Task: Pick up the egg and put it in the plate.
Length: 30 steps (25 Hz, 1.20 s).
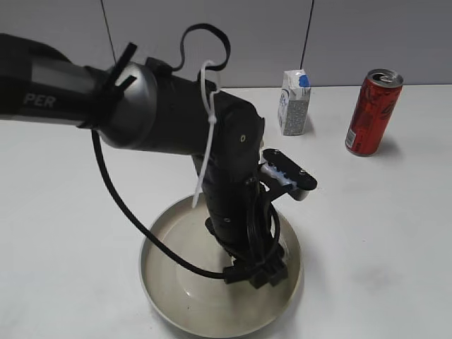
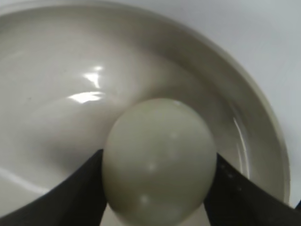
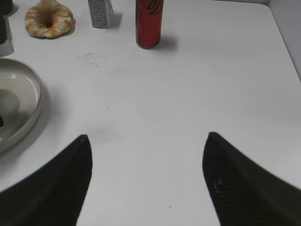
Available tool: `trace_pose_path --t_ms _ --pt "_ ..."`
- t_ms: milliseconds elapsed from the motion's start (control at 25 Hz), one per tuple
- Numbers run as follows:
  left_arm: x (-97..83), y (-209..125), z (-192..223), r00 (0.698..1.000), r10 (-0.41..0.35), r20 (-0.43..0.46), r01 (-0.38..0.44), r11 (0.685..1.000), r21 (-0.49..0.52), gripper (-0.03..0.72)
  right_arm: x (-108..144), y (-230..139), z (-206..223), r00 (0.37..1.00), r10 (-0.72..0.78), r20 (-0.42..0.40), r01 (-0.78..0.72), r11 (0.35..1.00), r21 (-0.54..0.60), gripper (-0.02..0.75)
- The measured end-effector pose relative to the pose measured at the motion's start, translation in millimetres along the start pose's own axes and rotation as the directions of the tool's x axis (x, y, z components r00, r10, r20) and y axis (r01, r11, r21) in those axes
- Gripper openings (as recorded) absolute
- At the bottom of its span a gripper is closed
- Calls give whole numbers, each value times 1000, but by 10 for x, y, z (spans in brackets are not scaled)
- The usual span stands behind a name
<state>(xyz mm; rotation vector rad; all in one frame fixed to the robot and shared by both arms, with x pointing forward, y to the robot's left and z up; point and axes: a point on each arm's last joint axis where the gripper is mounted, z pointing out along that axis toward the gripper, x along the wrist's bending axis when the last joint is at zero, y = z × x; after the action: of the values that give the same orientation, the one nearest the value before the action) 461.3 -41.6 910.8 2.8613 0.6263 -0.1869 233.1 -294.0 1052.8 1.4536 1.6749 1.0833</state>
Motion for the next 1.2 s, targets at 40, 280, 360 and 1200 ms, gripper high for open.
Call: trace_pose_path --t_ms 40,280,360,1200 --pt "-8 -6 8 1000 -7 10 7 1000 7 486 0 0 0 1000 0 0 0 1000 0 554" --pt "-35 -40 -66 999 -18 36 17 999 36 643 0 0 0 1000 0 0 0 1000 0 554" --pt "-5 -51 -176 999 -29 37 28 999 26 644 0 0 0 1000 0 0 0 1000 0 554" --pt "1960 -1659 -1868 725 -688 -30 679 722 -131 584 0 0 0 1000 0 0 0 1000 0 554"
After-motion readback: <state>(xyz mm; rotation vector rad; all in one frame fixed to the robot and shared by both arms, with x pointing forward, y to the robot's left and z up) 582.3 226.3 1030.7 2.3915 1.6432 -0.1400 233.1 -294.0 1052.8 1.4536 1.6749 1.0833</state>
